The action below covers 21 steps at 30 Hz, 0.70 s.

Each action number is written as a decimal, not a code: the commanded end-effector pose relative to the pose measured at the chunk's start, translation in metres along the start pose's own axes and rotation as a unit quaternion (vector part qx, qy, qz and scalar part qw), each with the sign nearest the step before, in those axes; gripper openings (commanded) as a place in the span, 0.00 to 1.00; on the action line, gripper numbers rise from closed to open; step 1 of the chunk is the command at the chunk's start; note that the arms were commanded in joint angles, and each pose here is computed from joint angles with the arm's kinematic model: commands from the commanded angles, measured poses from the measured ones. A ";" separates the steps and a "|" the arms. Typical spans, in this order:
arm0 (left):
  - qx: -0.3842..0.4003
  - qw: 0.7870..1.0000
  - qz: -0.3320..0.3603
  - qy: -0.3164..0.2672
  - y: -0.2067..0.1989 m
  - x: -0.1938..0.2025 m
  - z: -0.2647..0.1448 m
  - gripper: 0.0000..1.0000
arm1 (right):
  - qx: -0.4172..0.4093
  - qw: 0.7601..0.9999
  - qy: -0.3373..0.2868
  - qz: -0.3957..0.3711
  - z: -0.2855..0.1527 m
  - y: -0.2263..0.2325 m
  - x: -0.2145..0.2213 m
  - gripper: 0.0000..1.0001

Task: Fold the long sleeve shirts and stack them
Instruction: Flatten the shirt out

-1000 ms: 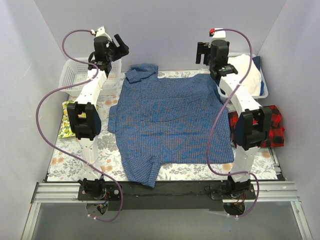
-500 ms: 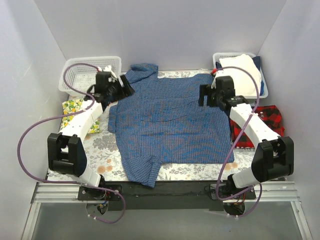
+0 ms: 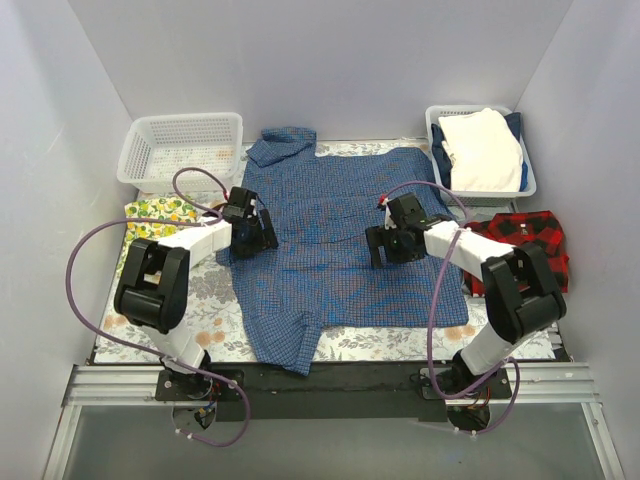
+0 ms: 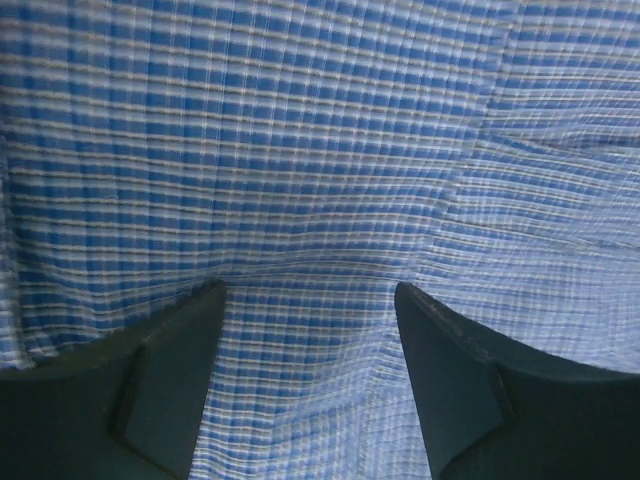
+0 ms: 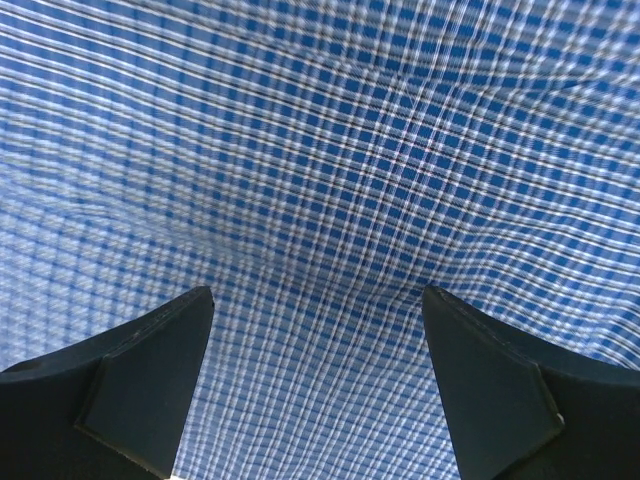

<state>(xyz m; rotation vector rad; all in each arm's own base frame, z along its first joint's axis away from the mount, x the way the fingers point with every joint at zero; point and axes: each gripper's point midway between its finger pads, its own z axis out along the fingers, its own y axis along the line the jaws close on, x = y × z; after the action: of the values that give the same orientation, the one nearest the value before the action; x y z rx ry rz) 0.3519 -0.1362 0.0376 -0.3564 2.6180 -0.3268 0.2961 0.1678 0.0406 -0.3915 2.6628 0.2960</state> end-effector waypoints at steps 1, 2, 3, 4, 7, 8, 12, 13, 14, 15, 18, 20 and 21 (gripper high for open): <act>-0.116 0.993 0.000 -0.009 0.042 -0.003 0.012 0.68 | 0.001 1.000 0.010 0.000 0.016 -0.002 0.002 0.93; -0.135 0.991 0.003 0.003 0.051 0.002 0.019 0.68 | 0.001 1.000 0.009 -0.001 0.019 -0.001 -0.003 0.93; -0.145 0.989 0.006 0.004 0.053 0.002 0.022 0.68 | 0.001 1.000 0.011 -0.004 0.022 -0.001 -0.004 0.93; -0.150 0.989 0.005 -0.001 0.053 -0.005 0.023 0.68 | 0.003 1.000 0.022 -0.005 0.029 -0.003 -0.002 0.93; -0.177 0.984 0.002 0.001 0.062 -0.013 0.032 0.68 | 0.004 1.000 0.025 -0.008 0.041 -0.002 -0.014 0.93; -0.182 0.983 -0.001 0.002 0.065 -0.015 0.034 0.68 | 0.005 1.000 0.028 -0.007 0.044 -0.002 -0.016 0.93; -0.189 0.982 -0.025 0.000 0.082 -0.032 0.035 0.68 | 0.001 1.000 0.028 -0.005 0.056 0.002 -0.036 0.93; -0.187 0.982 -0.028 -0.002 0.084 -0.036 0.034 0.68 | 0.000 1.000 0.024 -0.005 0.059 0.003 -0.045 0.93; -0.182 0.983 -0.027 -0.009 0.083 -0.042 0.033 0.68 | 0.001 1.000 0.026 -0.004 0.060 0.002 -0.047 0.93; -0.176 0.984 -0.020 -0.008 0.082 -0.045 0.032 0.68 | -0.001 1.000 0.025 -0.004 0.059 0.003 -0.049 0.93; -0.149 0.988 -0.016 -0.024 0.068 -0.056 0.018 0.71 | 0.003 1.000 0.012 -0.006 0.047 0.004 -0.060 0.92; -0.123 0.992 -0.019 -0.036 0.056 -0.063 -0.002 0.73 | 0.001 1.000 -0.001 -0.007 0.027 0.005 -0.064 0.92; -0.117 0.992 -0.022 -0.039 0.053 -0.064 -0.012 0.74 | 0.012 1.000 -0.022 -0.007 0.009 0.003 -0.071 0.92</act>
<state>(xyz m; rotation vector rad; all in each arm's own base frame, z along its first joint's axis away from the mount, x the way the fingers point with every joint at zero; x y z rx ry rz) 0.4057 -0.0698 0.0287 -0.5188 2.5811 -0.0007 0.3691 0.2044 0.0294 -0.4105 2.6460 0.3028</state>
